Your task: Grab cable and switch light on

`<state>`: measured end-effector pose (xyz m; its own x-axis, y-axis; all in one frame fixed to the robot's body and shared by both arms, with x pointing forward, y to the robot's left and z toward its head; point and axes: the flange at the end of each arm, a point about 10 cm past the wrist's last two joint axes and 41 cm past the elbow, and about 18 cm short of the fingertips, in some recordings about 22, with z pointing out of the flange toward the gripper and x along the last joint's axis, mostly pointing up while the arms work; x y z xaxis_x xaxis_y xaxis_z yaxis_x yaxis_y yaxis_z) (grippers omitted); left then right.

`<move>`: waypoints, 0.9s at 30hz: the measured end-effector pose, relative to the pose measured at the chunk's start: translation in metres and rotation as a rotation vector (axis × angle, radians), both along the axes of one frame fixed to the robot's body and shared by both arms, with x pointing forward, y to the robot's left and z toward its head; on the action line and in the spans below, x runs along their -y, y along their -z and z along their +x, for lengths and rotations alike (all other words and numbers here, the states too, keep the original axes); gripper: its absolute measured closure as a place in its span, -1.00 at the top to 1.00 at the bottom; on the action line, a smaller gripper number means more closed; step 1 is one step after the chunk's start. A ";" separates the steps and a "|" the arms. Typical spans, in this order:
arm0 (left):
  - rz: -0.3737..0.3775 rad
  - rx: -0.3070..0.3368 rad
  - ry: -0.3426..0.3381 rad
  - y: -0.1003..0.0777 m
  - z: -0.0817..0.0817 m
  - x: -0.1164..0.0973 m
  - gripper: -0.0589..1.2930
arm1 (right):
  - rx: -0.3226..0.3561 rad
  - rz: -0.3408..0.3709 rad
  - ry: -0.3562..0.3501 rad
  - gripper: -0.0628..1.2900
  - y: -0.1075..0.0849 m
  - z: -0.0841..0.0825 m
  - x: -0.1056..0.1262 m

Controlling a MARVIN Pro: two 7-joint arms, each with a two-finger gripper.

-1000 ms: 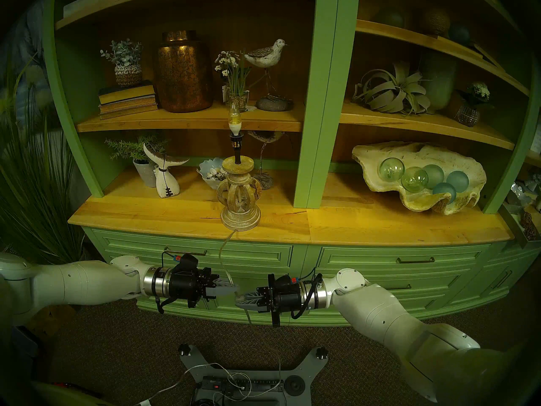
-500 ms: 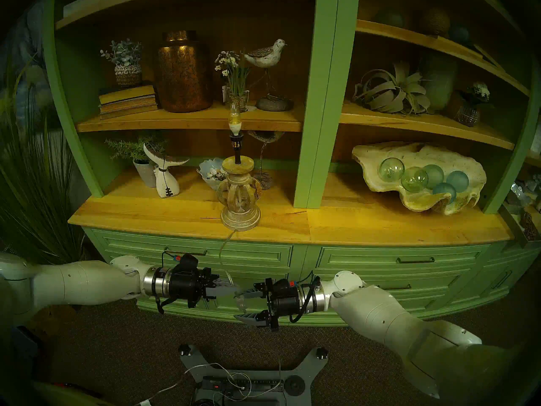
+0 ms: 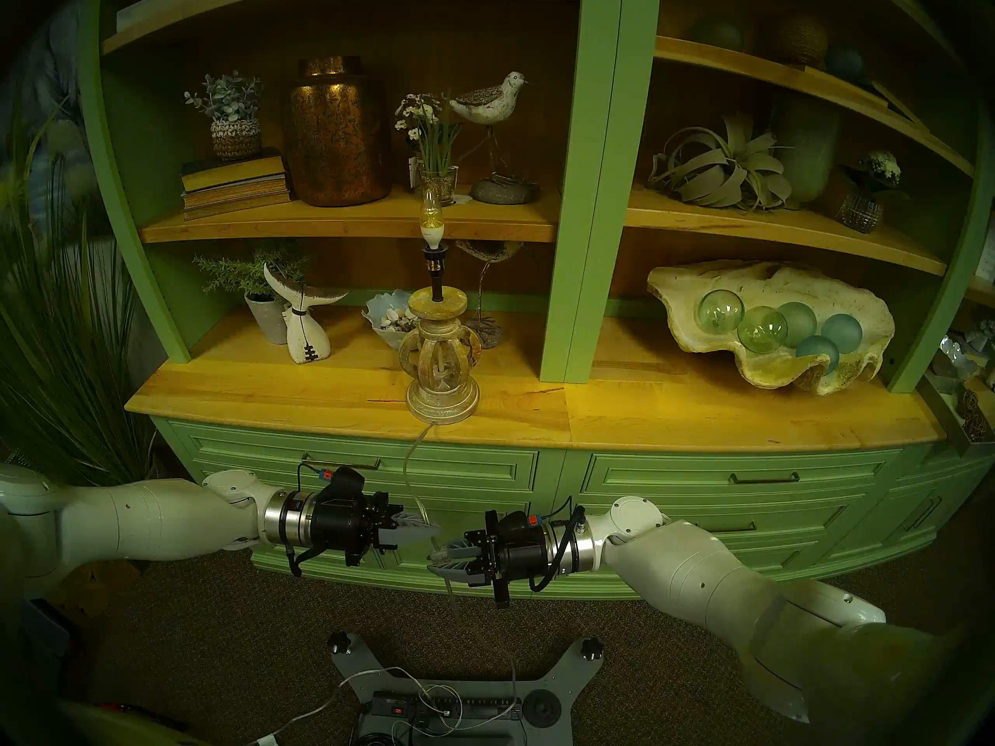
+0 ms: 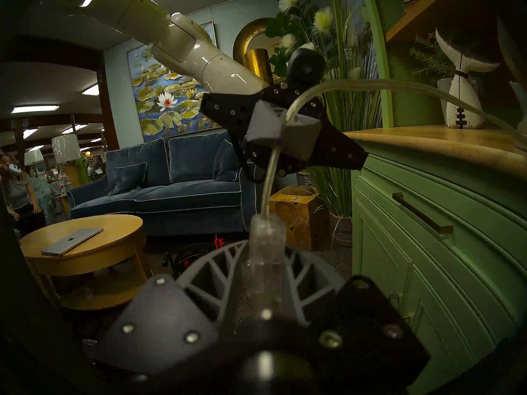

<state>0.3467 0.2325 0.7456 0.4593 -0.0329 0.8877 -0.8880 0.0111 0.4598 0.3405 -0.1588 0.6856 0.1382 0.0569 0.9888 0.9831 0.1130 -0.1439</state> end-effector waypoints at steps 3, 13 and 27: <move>0.001 -0.001 0.000 0.000 0.000 0.000 -0.94 | 0.000 -0.001 0.006 -0.50 0.001 0.001 0.000; 0.002 0.000 -0.002 0.000 0.000 -0.001 -0.94 | -0.001 0.005 0.015 -0.89 0.003 0.001 -0.003; 0.001 0.000 -0.002 0.000 0.000 0.000 -0.94 | 0.010 -0.025 0.135 0.92 0.006 -0.009 0.054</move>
